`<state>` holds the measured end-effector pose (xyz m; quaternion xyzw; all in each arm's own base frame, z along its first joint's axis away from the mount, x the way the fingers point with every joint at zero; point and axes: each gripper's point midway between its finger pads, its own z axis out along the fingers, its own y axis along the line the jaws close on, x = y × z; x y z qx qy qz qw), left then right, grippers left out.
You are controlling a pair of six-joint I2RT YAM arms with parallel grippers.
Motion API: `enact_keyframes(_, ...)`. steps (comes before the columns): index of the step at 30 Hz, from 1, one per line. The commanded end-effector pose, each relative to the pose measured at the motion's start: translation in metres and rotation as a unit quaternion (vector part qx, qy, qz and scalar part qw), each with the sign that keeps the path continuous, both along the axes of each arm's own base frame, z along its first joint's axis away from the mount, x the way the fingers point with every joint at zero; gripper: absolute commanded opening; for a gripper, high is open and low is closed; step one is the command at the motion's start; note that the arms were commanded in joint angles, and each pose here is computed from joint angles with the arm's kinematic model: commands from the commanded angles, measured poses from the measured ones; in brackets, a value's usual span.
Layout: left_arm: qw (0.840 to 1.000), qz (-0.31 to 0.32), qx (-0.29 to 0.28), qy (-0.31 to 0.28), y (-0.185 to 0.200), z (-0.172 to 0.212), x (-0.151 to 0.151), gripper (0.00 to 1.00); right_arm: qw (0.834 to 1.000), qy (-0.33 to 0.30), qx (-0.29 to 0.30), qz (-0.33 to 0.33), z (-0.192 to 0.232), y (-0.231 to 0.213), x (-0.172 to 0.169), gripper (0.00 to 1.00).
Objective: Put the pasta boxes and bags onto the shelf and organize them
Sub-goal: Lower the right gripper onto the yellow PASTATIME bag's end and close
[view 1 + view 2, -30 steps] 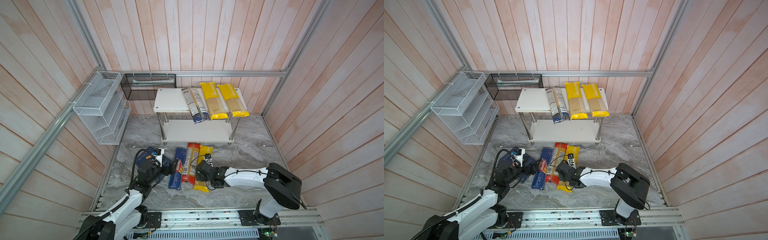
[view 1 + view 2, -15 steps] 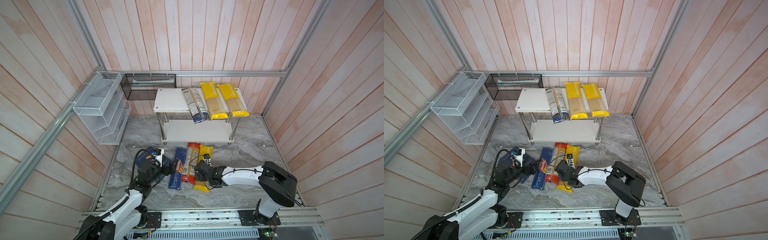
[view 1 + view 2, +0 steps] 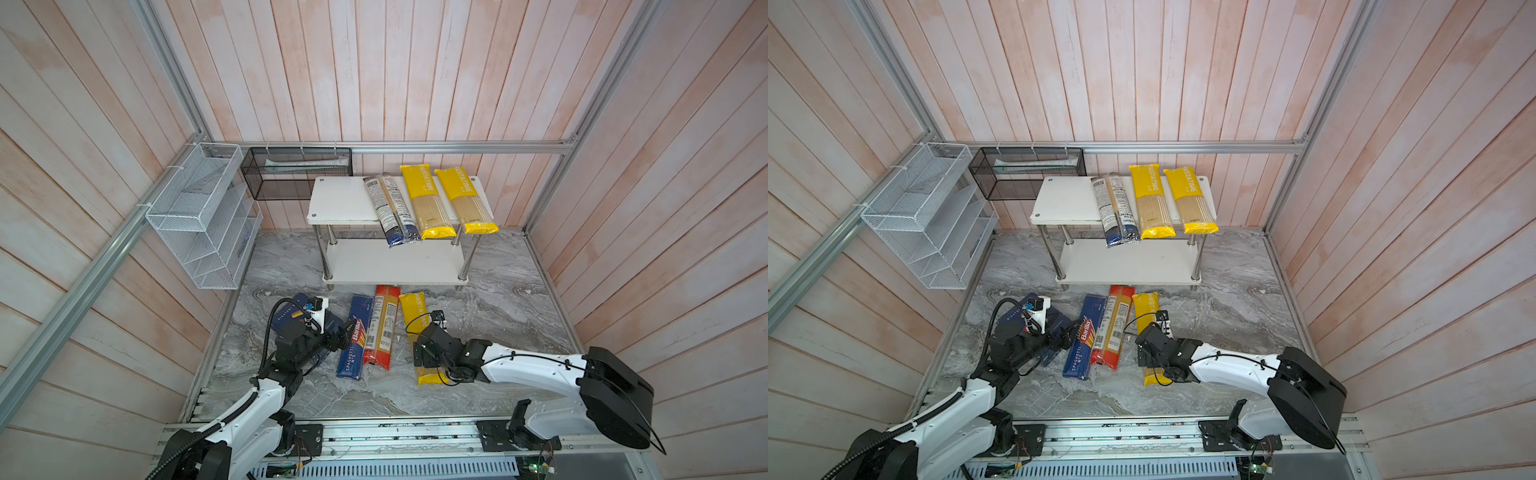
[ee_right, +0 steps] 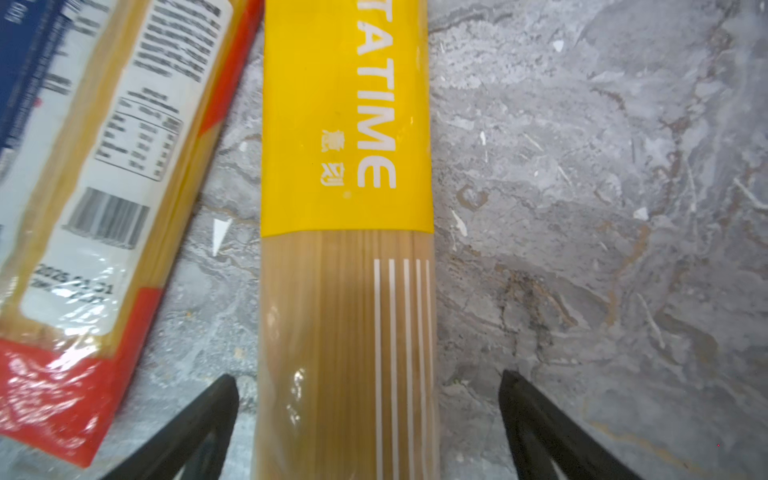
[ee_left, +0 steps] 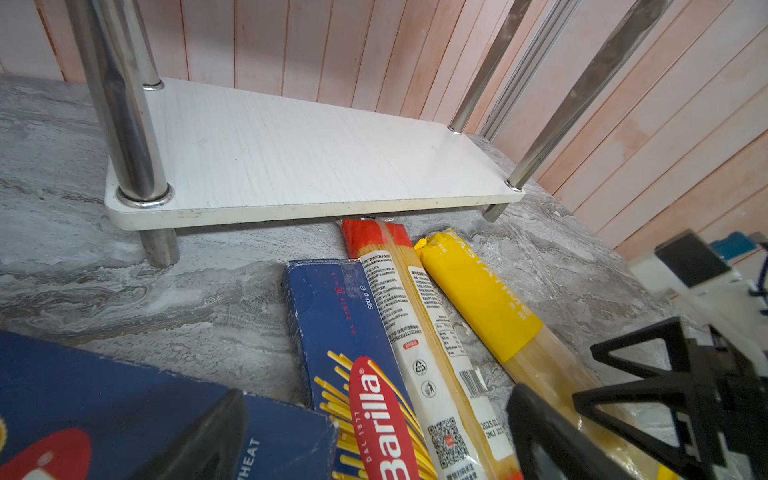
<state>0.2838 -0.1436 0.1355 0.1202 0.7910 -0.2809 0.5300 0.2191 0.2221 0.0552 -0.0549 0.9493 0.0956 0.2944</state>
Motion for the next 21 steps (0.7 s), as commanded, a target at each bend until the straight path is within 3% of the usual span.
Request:
enact_keyframes(1,1.000,-0.007,0.004,-0.009,-0.003,0.005,0.001,1.00,1.000,-0.001,-0.001,0.021,0.004,0.001,0.010,0.98)
enact_keyframes(12,1.000,-0.008,0.003,-0.010,-0.003,0.006,0.001,1.00,0.996,0.012,-0.019,0.082,-0.007,0.029,0.035,0.98)
enact_keyframes(21,1.000,-0.005,0.004,-0.011,-0.002,0.006,0.002,1.00,0.995,0.036,-0.065,0.067,-0.031,0.026,0.043,0.98)
